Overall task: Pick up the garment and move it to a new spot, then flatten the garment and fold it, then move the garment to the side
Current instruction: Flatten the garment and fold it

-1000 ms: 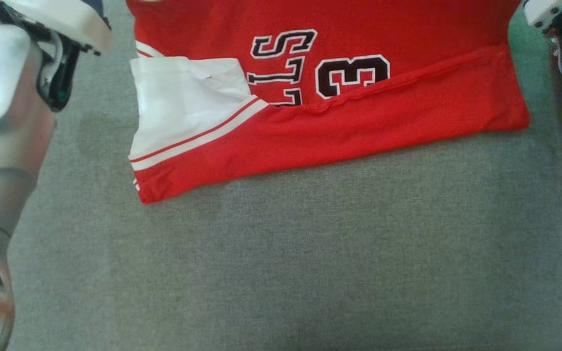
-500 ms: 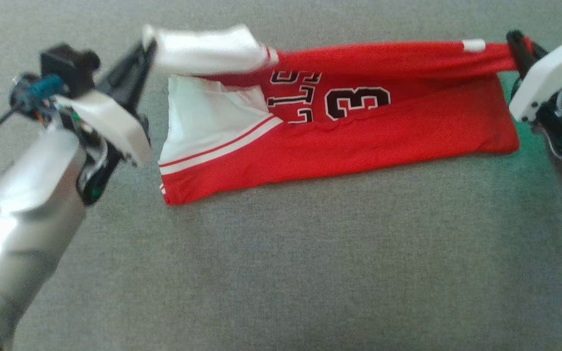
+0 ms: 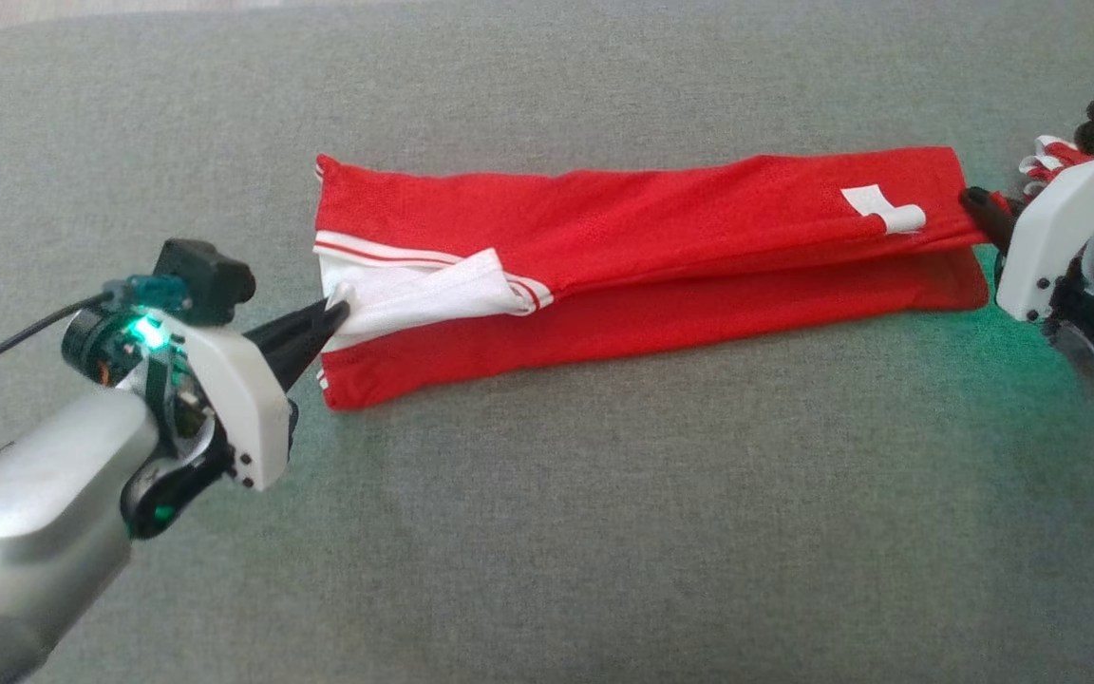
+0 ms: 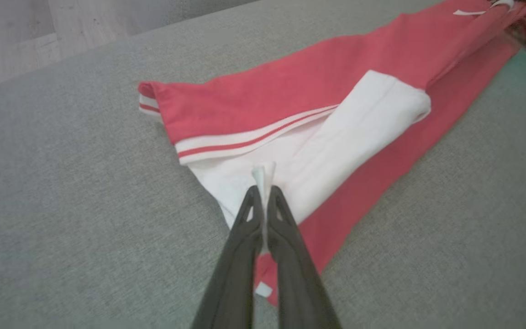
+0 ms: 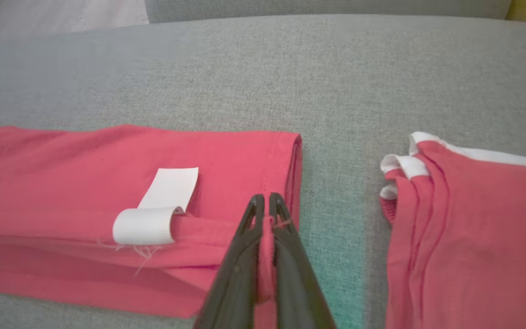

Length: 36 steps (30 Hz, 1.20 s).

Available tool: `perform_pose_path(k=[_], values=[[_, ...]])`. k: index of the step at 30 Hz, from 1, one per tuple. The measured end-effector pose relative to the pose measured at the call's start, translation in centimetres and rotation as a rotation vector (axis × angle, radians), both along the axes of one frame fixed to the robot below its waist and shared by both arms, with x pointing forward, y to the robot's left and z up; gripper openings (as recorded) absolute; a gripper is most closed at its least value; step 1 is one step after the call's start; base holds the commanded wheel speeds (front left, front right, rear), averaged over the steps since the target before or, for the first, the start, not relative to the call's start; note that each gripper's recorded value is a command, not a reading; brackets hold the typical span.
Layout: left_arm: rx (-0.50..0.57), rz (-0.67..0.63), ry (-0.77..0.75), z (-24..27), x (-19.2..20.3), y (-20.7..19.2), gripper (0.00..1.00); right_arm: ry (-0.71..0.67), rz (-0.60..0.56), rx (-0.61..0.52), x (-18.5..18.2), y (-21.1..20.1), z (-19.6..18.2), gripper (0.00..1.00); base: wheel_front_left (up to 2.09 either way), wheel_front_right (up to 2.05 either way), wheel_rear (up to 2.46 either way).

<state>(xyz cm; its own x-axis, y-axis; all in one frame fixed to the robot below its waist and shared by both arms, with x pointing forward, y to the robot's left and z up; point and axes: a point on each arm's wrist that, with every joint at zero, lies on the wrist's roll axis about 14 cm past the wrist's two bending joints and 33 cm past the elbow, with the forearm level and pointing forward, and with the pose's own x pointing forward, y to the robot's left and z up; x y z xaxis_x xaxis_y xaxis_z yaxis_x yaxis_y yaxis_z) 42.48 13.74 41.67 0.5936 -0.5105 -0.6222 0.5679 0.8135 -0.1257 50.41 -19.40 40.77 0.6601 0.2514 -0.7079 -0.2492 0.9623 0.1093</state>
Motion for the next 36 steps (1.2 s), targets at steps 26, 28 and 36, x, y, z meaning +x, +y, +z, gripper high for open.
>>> perform_pose_path(k=[26,28,36], values=[[-0.29,0.396,-0.588,12.0,7.4,0.6,1.0,-0.48,-0.126,0.19,3.6,-0.2,10.6,1.0,0.0,0.0,0.0],[-0.343,0.442,-0.652,14.2,7.4,0.8,1.0,-0.569,-0.131,0.221,3.7,0.4,12.3,1.0,0.0,0.0,0.0],[-0.394,0.535,-0.707,13.3,3.2,1.0,1.0,-0.78,-0.176,0.334,2.4,2.7,15.4,1.0,0.0,0.0,0.0]])
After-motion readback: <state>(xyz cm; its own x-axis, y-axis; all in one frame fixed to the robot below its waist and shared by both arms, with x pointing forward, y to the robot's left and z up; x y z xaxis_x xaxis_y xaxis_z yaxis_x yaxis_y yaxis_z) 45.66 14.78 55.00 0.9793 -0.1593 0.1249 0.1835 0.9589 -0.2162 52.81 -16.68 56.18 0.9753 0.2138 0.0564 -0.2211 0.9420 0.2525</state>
